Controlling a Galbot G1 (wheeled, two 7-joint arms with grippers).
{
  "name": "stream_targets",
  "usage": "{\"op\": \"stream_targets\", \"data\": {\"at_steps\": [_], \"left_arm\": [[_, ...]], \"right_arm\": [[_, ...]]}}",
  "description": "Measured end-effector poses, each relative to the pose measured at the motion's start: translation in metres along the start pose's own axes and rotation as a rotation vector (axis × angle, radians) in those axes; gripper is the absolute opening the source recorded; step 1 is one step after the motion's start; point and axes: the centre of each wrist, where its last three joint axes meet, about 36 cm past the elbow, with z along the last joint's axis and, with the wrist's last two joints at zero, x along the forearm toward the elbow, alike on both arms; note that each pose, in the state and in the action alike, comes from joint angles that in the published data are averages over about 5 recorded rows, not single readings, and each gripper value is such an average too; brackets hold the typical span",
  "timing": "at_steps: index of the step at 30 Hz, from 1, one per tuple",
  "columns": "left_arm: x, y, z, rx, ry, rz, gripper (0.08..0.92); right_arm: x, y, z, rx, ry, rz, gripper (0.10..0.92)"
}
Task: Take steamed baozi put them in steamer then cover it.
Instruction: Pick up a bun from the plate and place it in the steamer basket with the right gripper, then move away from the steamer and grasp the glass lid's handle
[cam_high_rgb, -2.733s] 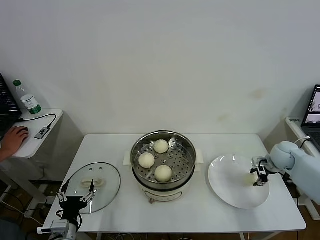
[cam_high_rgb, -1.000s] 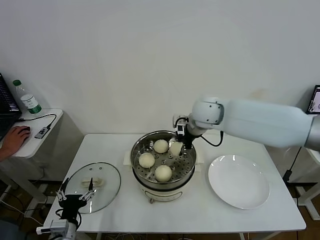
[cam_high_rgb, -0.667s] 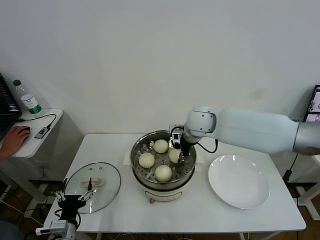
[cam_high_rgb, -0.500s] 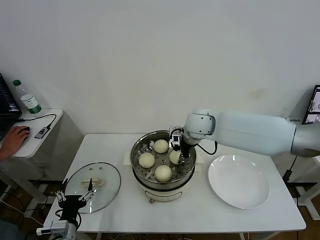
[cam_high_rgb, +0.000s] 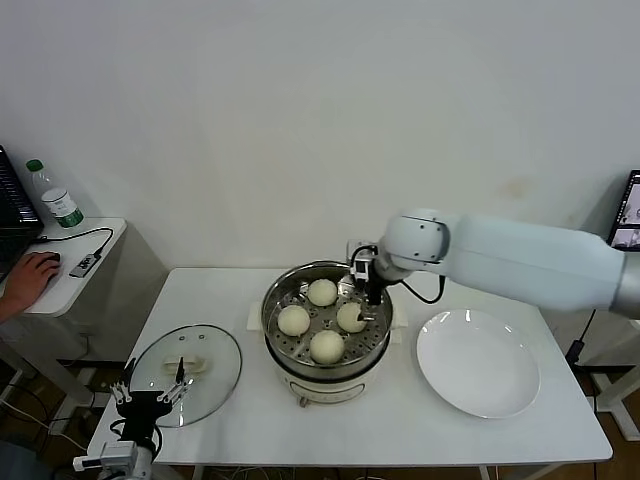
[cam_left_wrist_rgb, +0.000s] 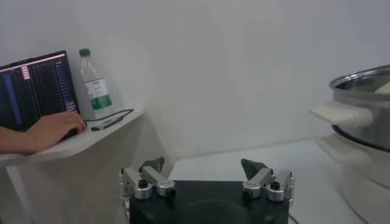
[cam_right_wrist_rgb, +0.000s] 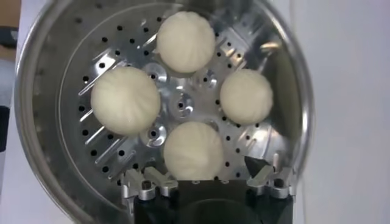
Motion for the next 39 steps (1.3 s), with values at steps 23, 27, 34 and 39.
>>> {"op": "stream_targets", "data": {"at_steps": [23, 27, 34, 39], "left_arm": [[0.005, -0.017, 0.020, -0.005, -0.019, 0.023, 0.823], [0.005, -0.021, 0.023, -0.019, -0.020, 0.023, 0.823], [0.000, -0.022, 0.031, -0.150, -0.067, 0.003, 0.823], [-0.003, -0.012, 0.044, -0.362, -0.114, -0.004, 0.823]], "right_arm": [[-0.023, 0.116, 0.132, -0.365, -0.793, 0.564, 0.823], [-0.045, 0.147, 0.154, -0.464, -0.918, 0.674, 0.823], [-0.070, 0.230, 0.212, -0.721, -0.949, 0.861, 0.823], [-0.070, 0.298, 0.256, -0.874, -0.814, 0.987, 0.823]]}}
